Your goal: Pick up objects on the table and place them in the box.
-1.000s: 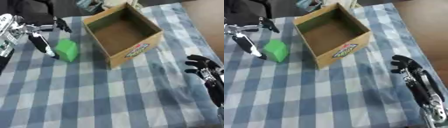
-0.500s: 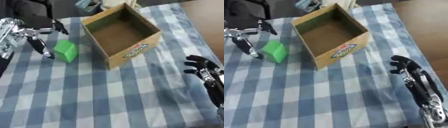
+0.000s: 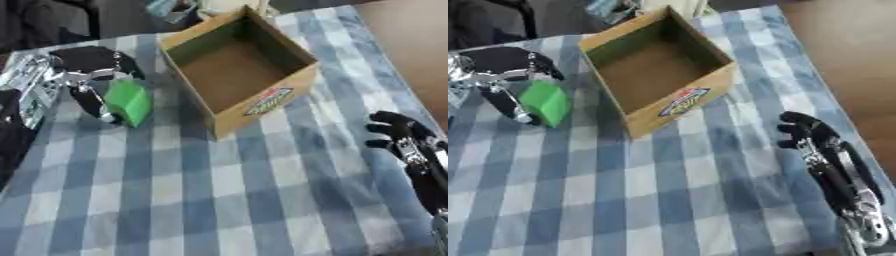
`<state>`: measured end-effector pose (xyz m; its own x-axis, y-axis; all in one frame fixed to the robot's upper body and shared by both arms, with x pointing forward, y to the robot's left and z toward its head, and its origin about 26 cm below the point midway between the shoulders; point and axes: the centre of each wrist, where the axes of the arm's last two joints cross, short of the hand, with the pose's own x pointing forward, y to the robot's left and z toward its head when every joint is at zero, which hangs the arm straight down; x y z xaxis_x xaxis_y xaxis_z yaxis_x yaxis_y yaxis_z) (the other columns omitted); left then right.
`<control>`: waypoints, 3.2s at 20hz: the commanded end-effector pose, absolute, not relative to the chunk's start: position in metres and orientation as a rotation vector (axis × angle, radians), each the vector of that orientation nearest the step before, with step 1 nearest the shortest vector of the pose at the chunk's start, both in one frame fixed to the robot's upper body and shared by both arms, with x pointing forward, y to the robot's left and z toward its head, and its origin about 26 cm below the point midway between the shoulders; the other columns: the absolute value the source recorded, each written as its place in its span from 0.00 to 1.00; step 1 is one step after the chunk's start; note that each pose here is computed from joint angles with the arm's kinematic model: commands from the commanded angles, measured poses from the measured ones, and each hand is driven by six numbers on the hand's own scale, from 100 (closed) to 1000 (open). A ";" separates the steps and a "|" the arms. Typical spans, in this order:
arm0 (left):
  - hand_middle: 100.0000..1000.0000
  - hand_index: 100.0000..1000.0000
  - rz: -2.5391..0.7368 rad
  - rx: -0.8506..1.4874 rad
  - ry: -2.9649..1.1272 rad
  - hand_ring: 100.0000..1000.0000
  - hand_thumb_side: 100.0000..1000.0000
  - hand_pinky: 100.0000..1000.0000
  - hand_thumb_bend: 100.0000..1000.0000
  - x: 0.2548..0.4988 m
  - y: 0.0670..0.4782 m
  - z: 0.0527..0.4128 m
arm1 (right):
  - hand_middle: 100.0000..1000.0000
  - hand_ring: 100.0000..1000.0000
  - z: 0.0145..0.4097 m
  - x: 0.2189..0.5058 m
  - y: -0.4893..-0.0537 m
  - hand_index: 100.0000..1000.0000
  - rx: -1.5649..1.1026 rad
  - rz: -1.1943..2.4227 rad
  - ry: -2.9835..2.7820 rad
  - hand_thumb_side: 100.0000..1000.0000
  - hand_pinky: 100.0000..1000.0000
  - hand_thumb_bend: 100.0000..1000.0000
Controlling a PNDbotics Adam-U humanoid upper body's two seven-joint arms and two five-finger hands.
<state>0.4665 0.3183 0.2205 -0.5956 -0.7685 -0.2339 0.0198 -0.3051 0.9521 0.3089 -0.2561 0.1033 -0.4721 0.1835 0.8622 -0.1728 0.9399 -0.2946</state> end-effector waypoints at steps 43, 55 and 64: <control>0.69 0.86 -1.732 1.032 -1.906 0.73 0.24 0.80 0.72 0.483 0.167 0.269 | 0.79 0.81 0.108 0.312 -0.240 0.84 0.097 0.502 -2.025 0.71 0.69 0.00; 0.72 0.89 -1.621 1.173 -2.178 0.73 0.26 0.83 0.79 0.462 0.186 0.307 | 0.79 0.81 0.109 0.312 -0.243 0.84 0.081 0.495 -2.027 0.71 0.69 0.00; 0.68 0.87 -1.312 1.213 -2.417 0.68 0.17 0.84 0.44 0.424 0.248 0.304 | 0.79 0.81 0.113 0.312 -0.252 0.84 0.029 0.460 -2.049 0.69 0.69 0.00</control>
